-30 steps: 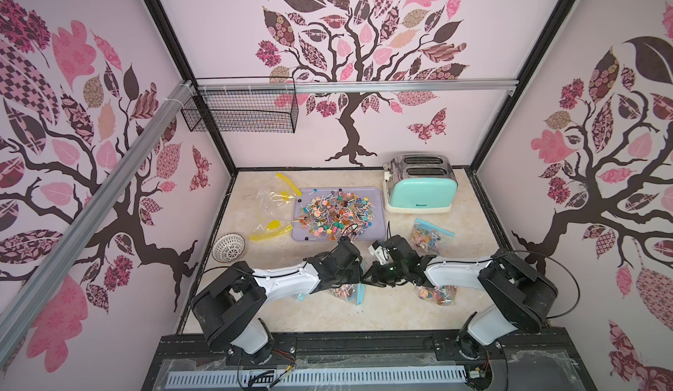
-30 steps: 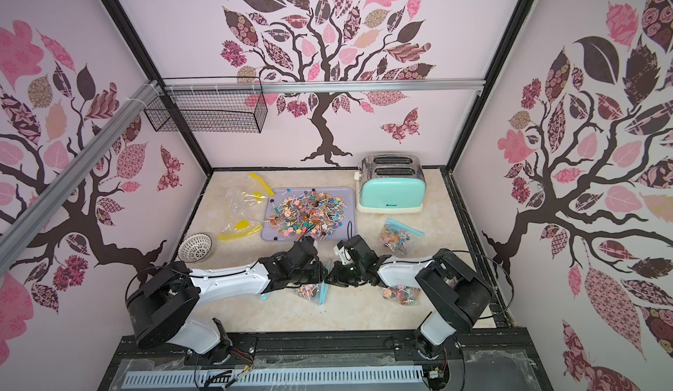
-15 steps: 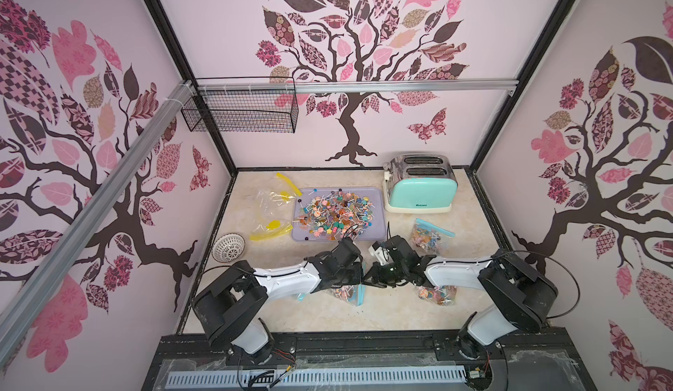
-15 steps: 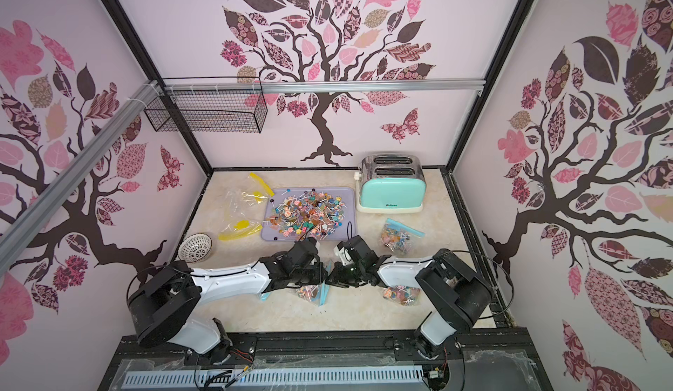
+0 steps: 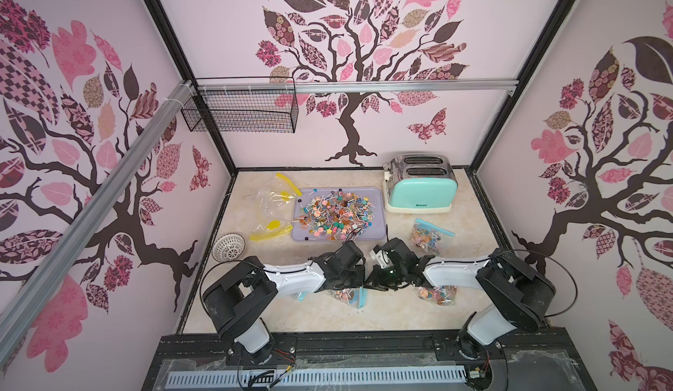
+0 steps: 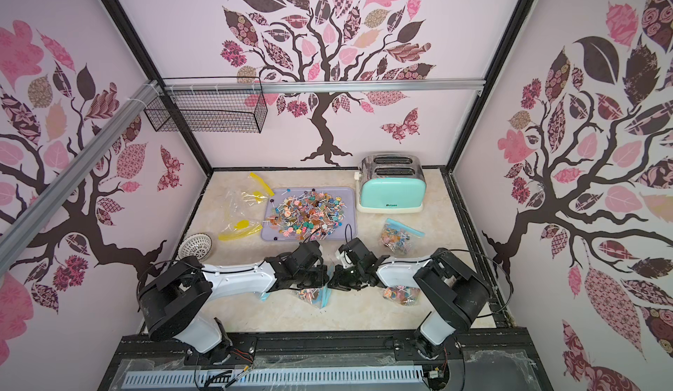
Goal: Pour candies out of the ziploc bag
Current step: Open the ziploc bag at the center of the board, then pick up the ziploc bag from the center of the board.
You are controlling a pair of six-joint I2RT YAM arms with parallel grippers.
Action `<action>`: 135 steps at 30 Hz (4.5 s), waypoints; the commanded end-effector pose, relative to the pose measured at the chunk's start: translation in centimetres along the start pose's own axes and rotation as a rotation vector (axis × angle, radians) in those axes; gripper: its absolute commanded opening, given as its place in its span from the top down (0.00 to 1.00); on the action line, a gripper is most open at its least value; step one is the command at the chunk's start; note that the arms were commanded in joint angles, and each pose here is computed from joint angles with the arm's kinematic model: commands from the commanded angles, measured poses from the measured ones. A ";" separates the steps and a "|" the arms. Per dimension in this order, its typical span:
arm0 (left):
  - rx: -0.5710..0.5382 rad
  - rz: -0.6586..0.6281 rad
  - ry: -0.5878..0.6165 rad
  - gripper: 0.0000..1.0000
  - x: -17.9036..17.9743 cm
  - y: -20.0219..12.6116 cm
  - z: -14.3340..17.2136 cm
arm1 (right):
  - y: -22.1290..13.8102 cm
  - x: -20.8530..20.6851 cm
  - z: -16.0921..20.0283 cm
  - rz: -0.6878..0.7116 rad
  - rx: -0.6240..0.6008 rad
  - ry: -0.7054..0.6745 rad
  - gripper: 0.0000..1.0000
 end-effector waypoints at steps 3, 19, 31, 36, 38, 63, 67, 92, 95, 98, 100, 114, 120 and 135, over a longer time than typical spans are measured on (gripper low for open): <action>0.030 -0.111 -0.117 1.00 1.2 0.3 2.2 | 0.6 -1.7 -0.3 0.186 -0.010 0.039 1.00; -0.079 -0.154 -0.226 1.00 3.1 -3.2 2.4 | 0.7 -3.3 0.7 0.420 -0.010 0.059 1.00; -0.080 0.024 0.013 1.00 -3.6 -9.5 -2.0 | -0.7 0.0 -1.0 0.350 -0.053 -0.066 1.00; -0.034 0.023 0.044 1.00 -4.3 -9.1 -2.2 | -1.1 0.7 -1.4 0.334 -0.063 -0.093 1.00; -0.013 0.016 0.044 1.00 -4.1 -8.4 -2.1 | -1.6 1.4 -1.7 0.335 -0.079 -0.113 0.93; 0.055 -0.149 0.111 0.33 -4.4 -9.2 -2.6 | -5.5 4.5 -1.0 -0.042 -0.104 -0.033 0.33; 0.040 -0.178 0.074 0.31 -3.4 -9.6 -2.7 | -4.7 3.1 0.1 -0.010 -0.085 -0.018 0.34; 0.029 -0.057 -0.004 0.14 2.0 -9.8 -0.3 | -1.8 3.2 -0.3 -0.011 -0.044 -0.073 0.96; 0.048 -0.024 -0.020 0.02 2.8 -9.1 0.0 | -2.2 3.6 -0.3 -0.029 -0.055 -0.093 1.00; 0.062 0.012 -0.074 0.02 4.3 -8.2 0.1 | -2.4 3.9 -0.3 -0.055 -0.060 -0.109 1.00; 0.053 0.066 -0.112 0.02 5.3 -7.6 -0.1 | -2.5 4.1 -0.4 -0.067 -0.059 -0.111 1.00; 0.073 0.213 -0.130 0.04 6.0 -5.3 -0.2 | -2.3 4.2 -0.4 -0.089 -0.050 -0.112 1.00; 0.044 0.197 -0.118 0.38 5.8 -6.4 -0.4 | -2.3 4.3 -0.4 -0.092 -0.048 -0.113 1.00; 0.068 0.131 -0.125 0.82 6.5 -5.3 -0.4 | -2.6 4.7 -0.5 -0.098 -0.048 -0.126 1.00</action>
Point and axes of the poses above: each gripper's point midway between its finger pads, its own y axis out along the fingers, its own x axis along the line the jaws close on, z = x × y, the point moved 10 cm from there along -y, back along the fingers, and after that the axes turned 3 degrees about -y, right-handed, at the moved point
